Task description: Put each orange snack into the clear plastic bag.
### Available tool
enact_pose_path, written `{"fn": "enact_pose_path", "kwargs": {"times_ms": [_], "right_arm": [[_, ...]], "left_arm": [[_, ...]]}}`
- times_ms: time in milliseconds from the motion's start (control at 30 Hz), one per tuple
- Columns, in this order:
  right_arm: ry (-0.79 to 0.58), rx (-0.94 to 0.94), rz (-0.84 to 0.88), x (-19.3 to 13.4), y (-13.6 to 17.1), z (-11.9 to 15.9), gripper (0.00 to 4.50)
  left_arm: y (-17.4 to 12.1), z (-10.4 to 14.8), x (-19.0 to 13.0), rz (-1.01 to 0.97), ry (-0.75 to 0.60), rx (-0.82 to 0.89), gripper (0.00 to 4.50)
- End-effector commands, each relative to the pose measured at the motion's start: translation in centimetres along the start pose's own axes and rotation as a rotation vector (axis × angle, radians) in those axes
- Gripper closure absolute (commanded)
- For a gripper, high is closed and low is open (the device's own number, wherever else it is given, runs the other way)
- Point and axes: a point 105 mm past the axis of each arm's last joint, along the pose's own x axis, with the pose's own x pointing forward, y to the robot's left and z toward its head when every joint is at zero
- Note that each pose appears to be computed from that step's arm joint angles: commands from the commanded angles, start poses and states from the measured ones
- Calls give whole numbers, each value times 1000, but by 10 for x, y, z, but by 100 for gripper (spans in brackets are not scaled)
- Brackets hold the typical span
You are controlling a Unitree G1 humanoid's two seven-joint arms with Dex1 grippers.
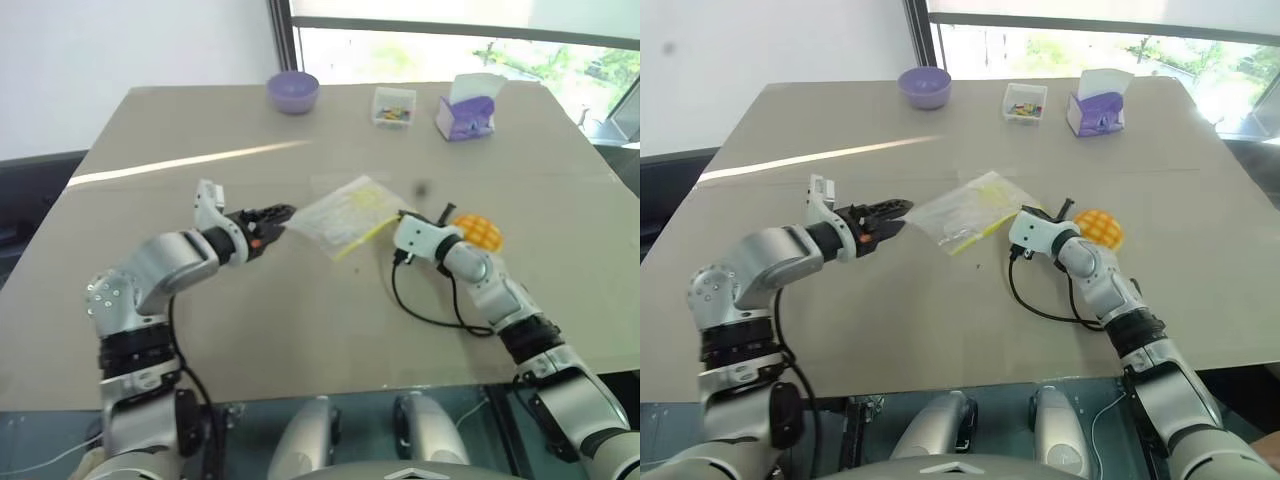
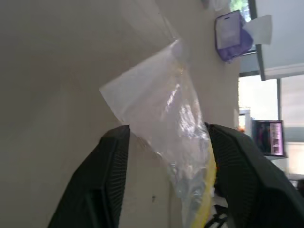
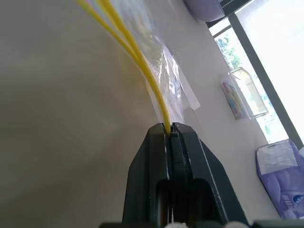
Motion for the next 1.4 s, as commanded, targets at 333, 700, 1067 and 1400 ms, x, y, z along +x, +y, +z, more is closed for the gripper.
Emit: {"fn": "enact_pose_path", "kwargs": {"times_ms": [333,700,1067,1400], "right_arm": [[-59,126,-42,16,-27,46,450],[16,227,-132,39,-39,59,450],[12,289,-205,42,-33,72,450],[10,283,-216,39,-24,77,450]], "left_arm": [[-62,28,-39,-52,-285,1618,193],[-80,-15,-32,-209,-187,1817,193],[-73,-29,-9,-34,-129,1872,193],[-68,-29,2,88,-176,1905,193]]}}
